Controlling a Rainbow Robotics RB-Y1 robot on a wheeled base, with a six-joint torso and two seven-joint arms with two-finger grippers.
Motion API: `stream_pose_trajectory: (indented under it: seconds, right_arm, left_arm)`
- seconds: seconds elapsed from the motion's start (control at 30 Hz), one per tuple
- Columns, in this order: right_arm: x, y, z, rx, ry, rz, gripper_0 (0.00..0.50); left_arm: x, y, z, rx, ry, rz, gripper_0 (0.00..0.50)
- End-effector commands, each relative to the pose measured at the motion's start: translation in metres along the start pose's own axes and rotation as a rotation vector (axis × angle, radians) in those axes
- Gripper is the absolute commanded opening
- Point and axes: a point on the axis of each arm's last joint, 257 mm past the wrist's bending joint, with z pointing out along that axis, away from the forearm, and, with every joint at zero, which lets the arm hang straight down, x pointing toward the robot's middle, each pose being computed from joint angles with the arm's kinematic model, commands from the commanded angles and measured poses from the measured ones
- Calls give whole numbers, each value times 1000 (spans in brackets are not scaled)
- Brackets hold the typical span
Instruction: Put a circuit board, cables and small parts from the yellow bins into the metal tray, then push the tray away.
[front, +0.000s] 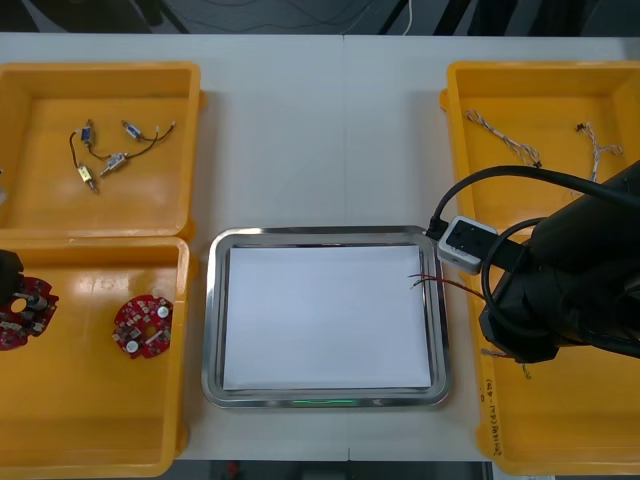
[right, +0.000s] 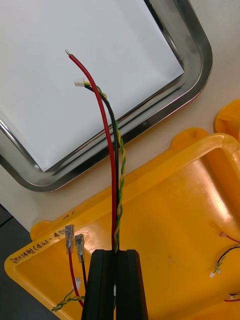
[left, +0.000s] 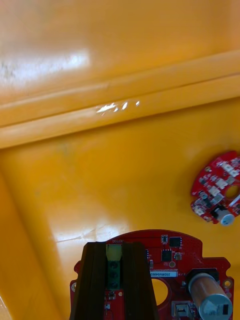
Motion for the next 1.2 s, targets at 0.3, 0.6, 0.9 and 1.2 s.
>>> stream_pose_trajectory:
  seconds: [0.3,0.6,0.9,1.2]
  right_arm:
    - [-10,-1,-6,14,-25,-7,0]
    - [-10,0,-7,14,-27,-11,0]
    - [-10,0,-7,13,-27,-11,0]
    - [-10,0,-7,13,-27,-11,0]
  left_arm:
    - [-49,-86,-18,33,-76,65,0]
    - [-63,-145,-10,87,-92,77,0]
    - [-76,-198,-1,106,-116,76,0]
    - [-77,-247,12,119,-143,78,0]
